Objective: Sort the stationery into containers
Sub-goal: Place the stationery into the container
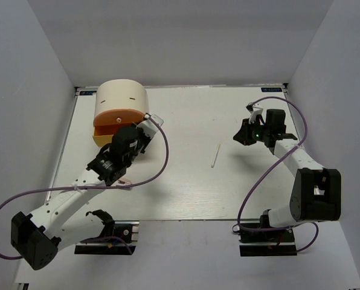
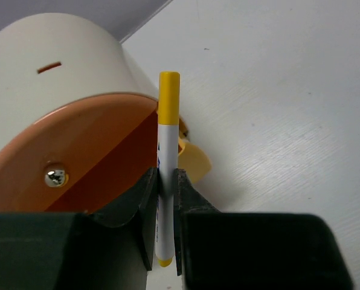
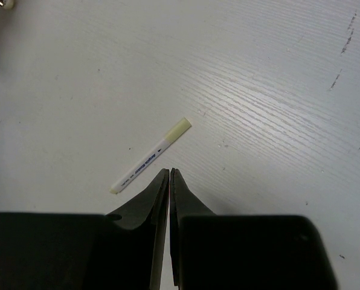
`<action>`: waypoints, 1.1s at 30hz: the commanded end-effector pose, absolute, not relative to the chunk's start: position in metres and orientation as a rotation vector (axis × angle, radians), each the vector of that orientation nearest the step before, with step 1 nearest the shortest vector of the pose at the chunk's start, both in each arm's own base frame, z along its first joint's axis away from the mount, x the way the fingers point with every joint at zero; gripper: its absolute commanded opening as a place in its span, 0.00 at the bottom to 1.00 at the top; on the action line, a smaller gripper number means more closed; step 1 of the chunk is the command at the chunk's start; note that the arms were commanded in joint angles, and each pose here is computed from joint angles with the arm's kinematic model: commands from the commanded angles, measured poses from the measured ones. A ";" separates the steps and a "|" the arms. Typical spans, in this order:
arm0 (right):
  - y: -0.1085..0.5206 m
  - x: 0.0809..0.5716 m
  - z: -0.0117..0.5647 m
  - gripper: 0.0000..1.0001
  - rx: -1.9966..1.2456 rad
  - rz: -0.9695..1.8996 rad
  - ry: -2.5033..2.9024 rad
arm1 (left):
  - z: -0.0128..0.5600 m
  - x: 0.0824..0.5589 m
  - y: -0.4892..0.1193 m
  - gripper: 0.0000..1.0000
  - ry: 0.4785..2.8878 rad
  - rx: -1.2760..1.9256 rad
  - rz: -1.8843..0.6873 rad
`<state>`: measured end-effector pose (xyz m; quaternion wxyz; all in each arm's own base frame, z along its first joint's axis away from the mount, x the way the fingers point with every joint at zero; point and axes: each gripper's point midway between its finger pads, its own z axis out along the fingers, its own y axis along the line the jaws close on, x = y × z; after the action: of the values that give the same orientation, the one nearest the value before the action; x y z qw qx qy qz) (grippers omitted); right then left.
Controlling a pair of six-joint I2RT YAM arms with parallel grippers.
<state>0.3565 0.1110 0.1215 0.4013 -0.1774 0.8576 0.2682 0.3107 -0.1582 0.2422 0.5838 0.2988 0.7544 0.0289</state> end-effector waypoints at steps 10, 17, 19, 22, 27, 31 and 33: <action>0.112 0.361 0.130 0.09 -0.469 0.678 2.116 | 0.286 0.335 -0.125 0.00 1.598 0.768 0.266; 0.112 0.360 0.126 0.09 -0.470 0.683 2.125 | 0.286 0.338 -0.121 0.00 1.562 0.909 0.286; 0.112 0.360 0.126 0.09 -0.471 0.687 2.124 | 0.284 0.340 -0.116 0.00 1.552 0.959 0.305; 0.112 0.360 0.126 0.09 -0.473 0.685 2.122 | 0.275 0.342 -0.121 0.00 1.557 1.044 0.267; 0.110 0.360 0.125 0.09 -0.471 0.675 2.128 | 0.264 0.341 -0.126 0.00 1.574 1.130 0.199; 0.110 0.359 0.124 0.09 -0.476 0.671 2.132 | 0.247 0.345 -0.126 0.00 1.619 1.209 0.147; 0.111 0.360 0.124 0.09 -0.478 0.671 2.130 | 0.249 0.347 -0.125 0.00 1.599 1.220 0.157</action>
<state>0.3565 0.1109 0.1206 0.4024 -0.1794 0.8570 0.2673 0.3500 -0.1182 0.2380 0.5278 0.4851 0.6920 0.0851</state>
